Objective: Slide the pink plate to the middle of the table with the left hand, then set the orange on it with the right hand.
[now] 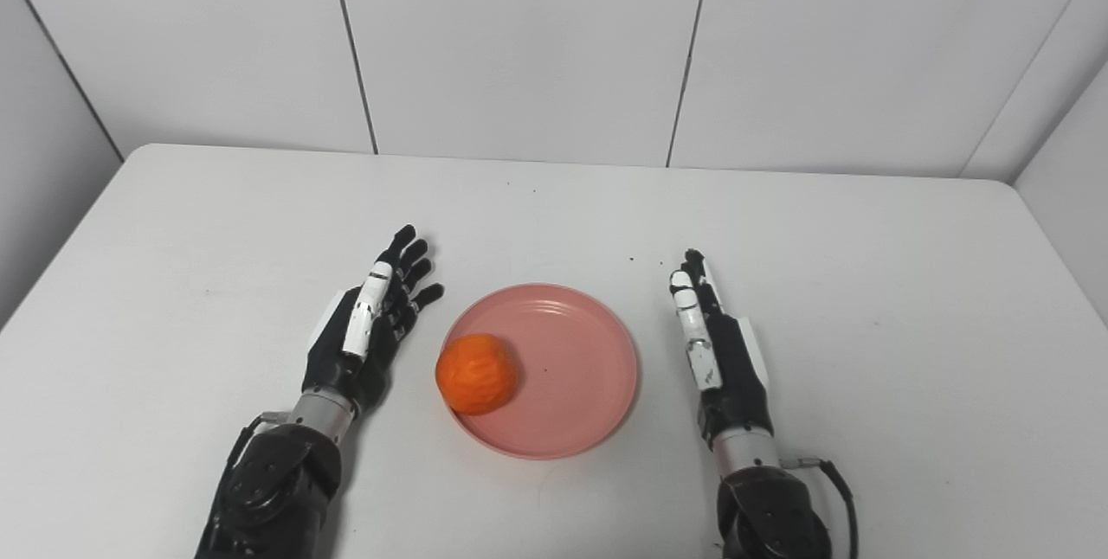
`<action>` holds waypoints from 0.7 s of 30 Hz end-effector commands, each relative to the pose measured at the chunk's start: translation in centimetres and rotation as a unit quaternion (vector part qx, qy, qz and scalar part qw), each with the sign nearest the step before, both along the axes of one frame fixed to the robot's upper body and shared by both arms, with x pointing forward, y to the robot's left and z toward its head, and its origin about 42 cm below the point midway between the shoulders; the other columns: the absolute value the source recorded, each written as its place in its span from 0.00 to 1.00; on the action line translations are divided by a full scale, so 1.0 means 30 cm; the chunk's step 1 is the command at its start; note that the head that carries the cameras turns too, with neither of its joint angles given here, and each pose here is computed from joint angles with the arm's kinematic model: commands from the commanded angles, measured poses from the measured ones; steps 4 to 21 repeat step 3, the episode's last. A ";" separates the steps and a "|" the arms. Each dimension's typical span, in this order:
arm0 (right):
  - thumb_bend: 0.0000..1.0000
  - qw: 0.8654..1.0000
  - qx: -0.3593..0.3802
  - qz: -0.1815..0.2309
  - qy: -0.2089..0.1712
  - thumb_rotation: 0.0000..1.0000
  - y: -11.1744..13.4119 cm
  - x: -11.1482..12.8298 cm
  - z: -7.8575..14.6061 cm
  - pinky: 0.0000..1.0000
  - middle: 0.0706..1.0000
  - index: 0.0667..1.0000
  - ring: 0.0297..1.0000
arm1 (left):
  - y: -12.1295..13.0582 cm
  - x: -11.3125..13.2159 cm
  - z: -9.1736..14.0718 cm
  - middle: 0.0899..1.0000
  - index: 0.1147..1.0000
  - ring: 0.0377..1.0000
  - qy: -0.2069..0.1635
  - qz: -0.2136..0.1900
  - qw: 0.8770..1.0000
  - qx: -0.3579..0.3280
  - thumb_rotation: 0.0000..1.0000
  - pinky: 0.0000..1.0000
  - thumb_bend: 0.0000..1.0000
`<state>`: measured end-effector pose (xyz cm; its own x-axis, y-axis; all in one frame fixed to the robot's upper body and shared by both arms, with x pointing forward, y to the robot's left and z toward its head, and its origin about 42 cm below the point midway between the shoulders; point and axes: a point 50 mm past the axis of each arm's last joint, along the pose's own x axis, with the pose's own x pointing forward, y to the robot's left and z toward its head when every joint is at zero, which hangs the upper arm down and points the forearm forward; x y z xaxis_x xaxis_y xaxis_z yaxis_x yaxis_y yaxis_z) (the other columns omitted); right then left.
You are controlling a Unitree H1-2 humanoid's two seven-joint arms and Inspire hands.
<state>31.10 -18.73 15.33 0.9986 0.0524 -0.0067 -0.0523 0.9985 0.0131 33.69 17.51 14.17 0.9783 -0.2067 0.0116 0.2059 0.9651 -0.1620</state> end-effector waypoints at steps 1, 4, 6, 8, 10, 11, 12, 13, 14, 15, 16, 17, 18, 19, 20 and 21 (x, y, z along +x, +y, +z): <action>0.28 1.000 0.004 -0.003 -0.021 1.00 0.000 -0.007 0.023 0.99 0.99 0.99 0.97 | -0.004 -0.004 0.033 1.00 1.00 1.00 -0.025 -0.003 1.000 0.003 1.00 1.00 0.40; 0.27 1.000 0.004 -0.001 -0.023 1.00 0.000 -0.011 0.025 0.99 0.99 0.99 0.97 | -0.005 -0.008 0.033 1.00 1.00 1.00 -0.026 -0.006 1.000 0.003 1.00 1.00 0.40; 0.27 1.000 0.004 -0.001 -0.023 1.00 0.000 -0.011 0.025 0.99 0.99 0.99 0.97 | -0.005 -0.008 0.033 1.00 1.00 1.00 -0.026 -0.006 1.000 0.003 1.00 1.00 0.40; 0.27 1.000 0.004 -0.001 -0.023 1.00 0.000 -0.011 0.025 0.99 0.99 0.99 0.97 | -0.005 -0.008 0.033 1.00 1.00 1.00 -0.026 -0.006 1.000 0.003 1.00 1.00 0.40; 0.27 1.000 0.004 -0.001 -0.023 1.00 0.000 -0.011 0.025 0.99 0.99 0.99 0.97 | -0.005 -0.008 0.033 1.00 1.00 1.00 -0.026 -0.006 1.000 0.003 1.00 1.00 0.40; 0.27 1.000 0.004 -0.001 -0.023 1.00 0.000 -0.011 0.025 0.99 0.99 0.99 0.97 | -0.005 -0.008 0.033 1.00 1.00 1.00 -0.026 -0.006 1.000 0.003 1.00 1.00 0.40; 0.27 1.000 0.004 -0.001 -0.023 1.00 0.000 -0.011 0.025 0.99 0.99 0.99 0.97 | -0.005 -0.008 0.033 1.00 1.00 1.00 -0.026 -0.006 1.000 0.003 1.00 1.00 0.40; 0.27 1.000 0.004 -0.001 -0.023 1.00 0.000 -0.011 0.025 0.99 0.99 0.99 0.97 | -0.005 -0.008 0.033 1.00 1.00 1.00 -0.026 -0.006 1.000 0.003 1.00 1.00 0.40; 0.27 1.000 0.004 -0.001 -0.023 1.00 0.000 -0.011 0.025 0.99 0.99 0.99 0.97 | -0.005 -0.008 0.033 1.00 1.00 1.00 -0.026 -0.006 1.000 0.003 1.00 1.00 0.40; 0.27 1.000 0.004 -0.001 -0.023 1.00 0.000 -0.011 0.025 0.99 0.99 0.99 0.97 | -0.005 -0.008 0.033 1.00 1.00 1.00 -0.026 -0.006 1.000 0.003 1.00 1.00 0.40; 0.27 1.000 0.004 -0.001 -0.023 1.00 0.000 -0.011 0.025 0.99 0.99 0.99 0.97 | -0.005 -0.008 0.033 1.00 1.00 1.00 -0.026 -0.006 1.000 0.003 1.00 1.00 0.40; 0.27 1.000 0.004 -0.001 -0.023 1.00 0.000 -0.011 0.025 0.99 0.99 0.99 0.97 | -0.005 -0.008 0.033 1.00 1.00 1.00 -0.026 -0.006 1.000 0.003 1.00 1.00 0.40; 0.27 1.000 0.004 -0.001 -0.023 1.00 0.000 -0.011 0.025 0.99 0.99 0.99 0.97 | -0.005 -0.008 0.033 1.00 1.00 1.00 -0.026 -0.006 1.000 0.003 1.00 1.00 0.40; 0.27 1.000 0.004 -0.001 -0.023 1.00 0.000 -0.011 0.025 0.99 0.99 0.99 0.97 | -0.005 -0.008 0.033 1.00 1.00 1.00 -0.026 -0.006 1.000 0.003 1.00 1.00 0.40; 0.27 1.000 0.004 -0.001 -0.023 1.00 0.000 -0.011 0.025 0.99 0.99 0.99 0.97 | -0.005 -0.008 0.033 1.00 1.00 1.00 -0.026 -0.006 1.000 0.003 1.00 1.00 0.40; 0.27 1.000 0.004 -0.001 -0.023 1.00 0.000 -0.011 0.025 0.99 0.99 0.99 0.97 | -0.005 -0.008 0.033 1.00 1.00 1.00 -0.026 -0.006 1.000 0.003 1.00 1.00 0.40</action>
